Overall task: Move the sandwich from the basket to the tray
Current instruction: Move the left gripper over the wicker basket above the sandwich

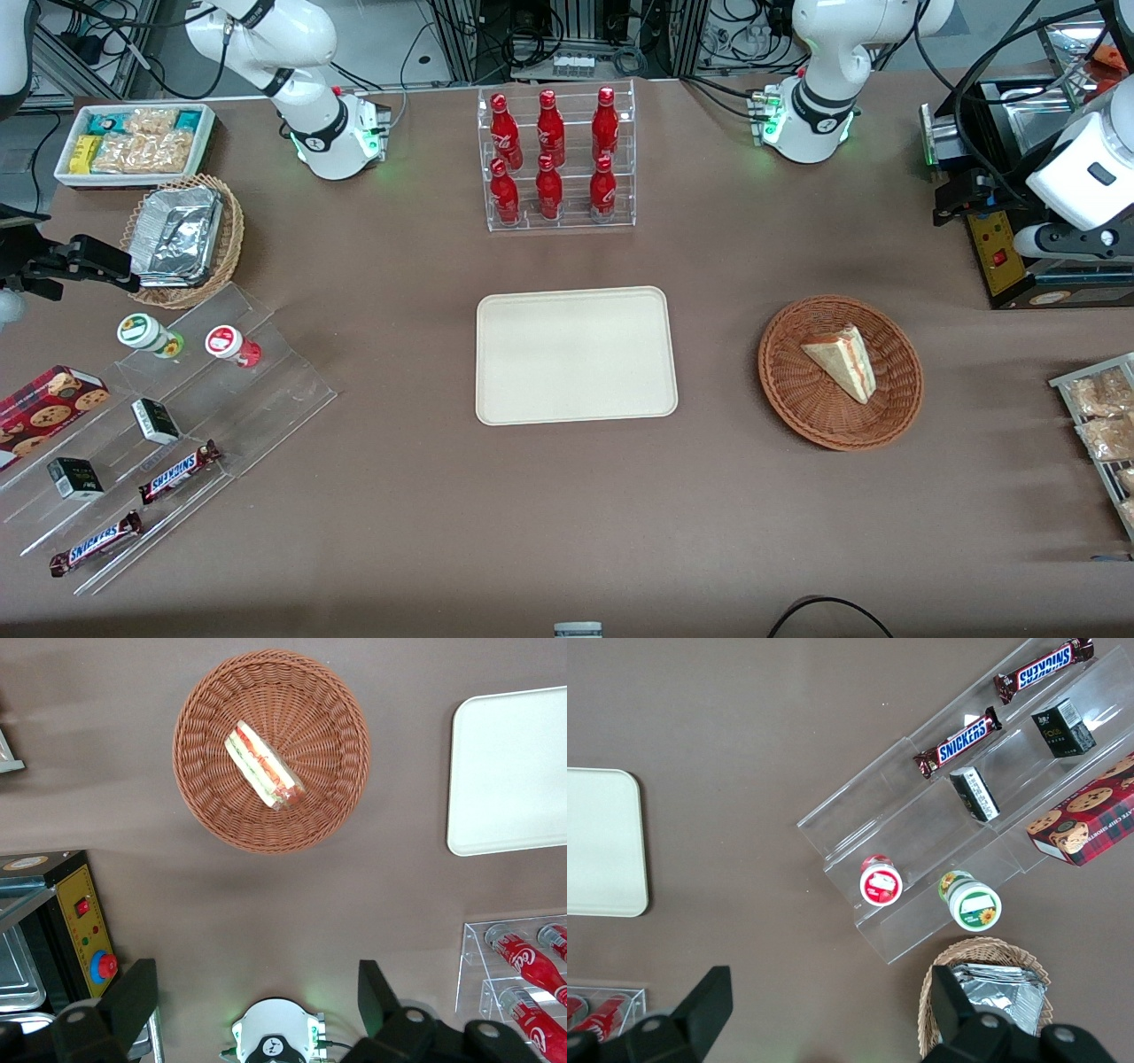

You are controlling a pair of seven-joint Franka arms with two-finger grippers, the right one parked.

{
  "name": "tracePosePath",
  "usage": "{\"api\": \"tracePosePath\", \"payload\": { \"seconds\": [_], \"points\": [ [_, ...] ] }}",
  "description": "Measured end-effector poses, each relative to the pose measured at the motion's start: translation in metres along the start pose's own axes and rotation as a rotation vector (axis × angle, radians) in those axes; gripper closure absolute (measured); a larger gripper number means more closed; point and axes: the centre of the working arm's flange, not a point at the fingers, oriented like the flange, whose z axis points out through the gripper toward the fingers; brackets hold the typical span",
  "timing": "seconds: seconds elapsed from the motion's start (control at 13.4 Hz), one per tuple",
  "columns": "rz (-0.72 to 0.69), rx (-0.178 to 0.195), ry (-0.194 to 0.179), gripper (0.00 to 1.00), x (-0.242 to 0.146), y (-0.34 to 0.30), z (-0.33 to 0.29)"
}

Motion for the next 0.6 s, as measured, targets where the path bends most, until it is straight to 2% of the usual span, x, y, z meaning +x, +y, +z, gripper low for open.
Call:
{"api": "tracePosePath", "payload": {
  "seconds": [0.37,0.6],
  "points": [
    [-0.001,0.007,-0.005,0.00,0.007,-0.002,0.007],
    [-0.001,0.016,0.003,0.00,0.026,-0.004,0.036]
  ]
}}
